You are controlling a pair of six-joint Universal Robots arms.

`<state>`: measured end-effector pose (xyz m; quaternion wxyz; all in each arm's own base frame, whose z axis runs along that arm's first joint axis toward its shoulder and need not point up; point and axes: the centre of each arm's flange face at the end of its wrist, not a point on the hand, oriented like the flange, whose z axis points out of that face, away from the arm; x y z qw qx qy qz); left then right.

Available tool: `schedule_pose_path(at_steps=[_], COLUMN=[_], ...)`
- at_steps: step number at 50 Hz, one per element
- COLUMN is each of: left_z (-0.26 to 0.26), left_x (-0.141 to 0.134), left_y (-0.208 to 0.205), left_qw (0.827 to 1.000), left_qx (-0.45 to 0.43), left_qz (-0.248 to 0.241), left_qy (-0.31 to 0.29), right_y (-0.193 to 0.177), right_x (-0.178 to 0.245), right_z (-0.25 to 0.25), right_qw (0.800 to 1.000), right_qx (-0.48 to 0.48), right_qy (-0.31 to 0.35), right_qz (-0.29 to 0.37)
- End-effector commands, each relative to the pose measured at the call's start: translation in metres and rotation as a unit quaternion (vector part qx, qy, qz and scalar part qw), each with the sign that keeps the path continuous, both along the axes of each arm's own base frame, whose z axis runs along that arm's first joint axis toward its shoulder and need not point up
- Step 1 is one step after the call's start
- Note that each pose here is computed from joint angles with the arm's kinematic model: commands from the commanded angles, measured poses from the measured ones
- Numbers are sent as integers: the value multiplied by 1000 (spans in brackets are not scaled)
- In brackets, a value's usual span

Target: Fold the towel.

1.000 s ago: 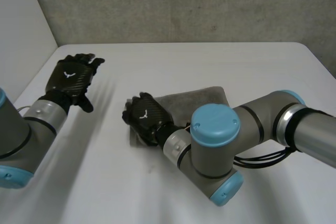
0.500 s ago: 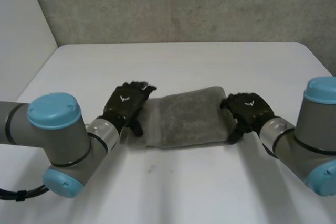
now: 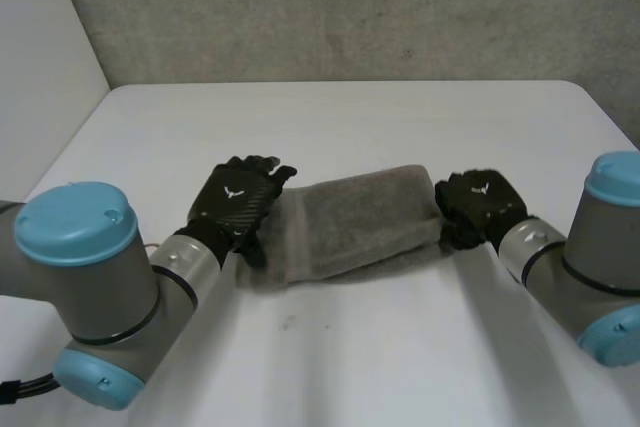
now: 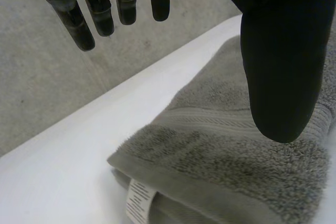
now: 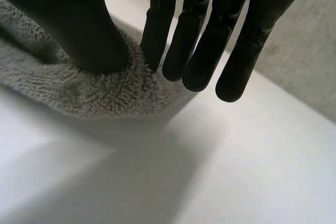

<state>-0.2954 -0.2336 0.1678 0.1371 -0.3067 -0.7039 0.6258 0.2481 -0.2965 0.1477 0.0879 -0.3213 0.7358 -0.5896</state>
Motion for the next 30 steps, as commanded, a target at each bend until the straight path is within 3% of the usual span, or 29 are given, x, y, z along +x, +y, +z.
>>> schedule_pose_path(at_steps=[1,7,8,10,18,24,29,30], left_z=[10,26,26,33,37,36,40,43], left_x=[18,54,54,69,85,82,78,74], left_y=[-3,-21,-21,-30,-38,-36,-39,-40], left_qw=[1000,996,996,993,990,991,991,992], left_qx=[-7,-18,-18,-23,-15,-12,-18,-25], left_qz=[26,86,86,113,140,133,127,122], left_qy=[3,9,9,12,23,29,33,38], right_y=[-13,39,39,63,112,113,106,92], right_x=[22,112,113,139,175,175,167,157], right_z=[39,63,63,46,-12,-13,28,44], right_qw=[997,975,975,966,944,945,952,961], right_qx=[-73,-152,-152,-145,-102,-98,-107,-100], right_qy=[-9,-8,-8,0,25,28,-18,-44], right_qz=[21,159,160,213,311,312,285,256])
